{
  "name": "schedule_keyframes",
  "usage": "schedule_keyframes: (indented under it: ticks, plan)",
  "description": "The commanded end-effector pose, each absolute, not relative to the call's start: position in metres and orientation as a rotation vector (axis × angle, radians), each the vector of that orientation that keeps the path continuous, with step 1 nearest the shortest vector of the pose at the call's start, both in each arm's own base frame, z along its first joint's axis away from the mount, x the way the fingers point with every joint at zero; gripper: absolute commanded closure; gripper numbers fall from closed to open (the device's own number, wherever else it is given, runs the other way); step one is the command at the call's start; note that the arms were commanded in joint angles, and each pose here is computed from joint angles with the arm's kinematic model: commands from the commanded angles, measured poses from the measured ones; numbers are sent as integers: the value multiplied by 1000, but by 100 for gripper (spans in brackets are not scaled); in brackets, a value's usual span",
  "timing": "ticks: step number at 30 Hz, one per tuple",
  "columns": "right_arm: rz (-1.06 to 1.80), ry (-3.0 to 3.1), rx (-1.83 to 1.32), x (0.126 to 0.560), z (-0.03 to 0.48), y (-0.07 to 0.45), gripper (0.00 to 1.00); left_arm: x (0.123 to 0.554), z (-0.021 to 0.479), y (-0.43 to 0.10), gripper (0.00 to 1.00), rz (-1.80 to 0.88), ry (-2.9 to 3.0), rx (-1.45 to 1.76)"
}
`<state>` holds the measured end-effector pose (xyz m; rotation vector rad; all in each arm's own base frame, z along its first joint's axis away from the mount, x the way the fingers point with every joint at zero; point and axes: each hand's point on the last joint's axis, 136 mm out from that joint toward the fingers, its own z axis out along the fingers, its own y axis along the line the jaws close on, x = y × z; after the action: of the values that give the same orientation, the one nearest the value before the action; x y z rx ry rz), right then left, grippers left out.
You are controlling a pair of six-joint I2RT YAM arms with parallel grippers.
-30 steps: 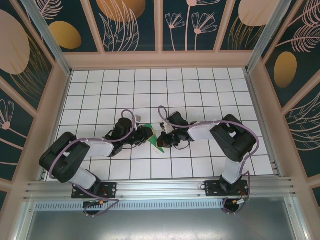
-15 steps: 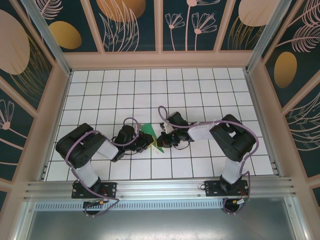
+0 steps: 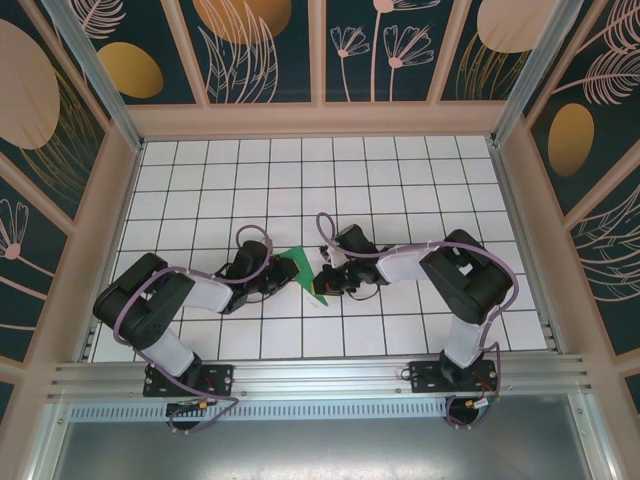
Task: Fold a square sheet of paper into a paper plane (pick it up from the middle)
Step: Fold the wing for the fifth time at the center of the table.
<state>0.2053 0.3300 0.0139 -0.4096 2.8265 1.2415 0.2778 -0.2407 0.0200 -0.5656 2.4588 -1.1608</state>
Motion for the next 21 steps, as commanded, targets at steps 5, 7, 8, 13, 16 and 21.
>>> schedule_keyframes:
  ticks: [5,7,8,13,16,21]
  plan:
    - [944,3087,-342,169,-41,281,100,299,3,-206,80,-979,2448,-603]
    - [948,3091,-341,168,-41,280,100,301,2,-202,80,-960,2449,-602]
    - [947,3095,-341,167,-41,280,100,302,2,-201,80,-959,2447,-597]
    - [951,3098,-343,166,-41,279,100,310,-1,-196,80,-927,2454,-591]
    - [947,3102,-344,165,-41,278,100,316,-1,-194,79,-921,2451,-589]
    - [942,3106,-339,164,-41,277,100,325,-1,-178,78,-851,2445,-619]
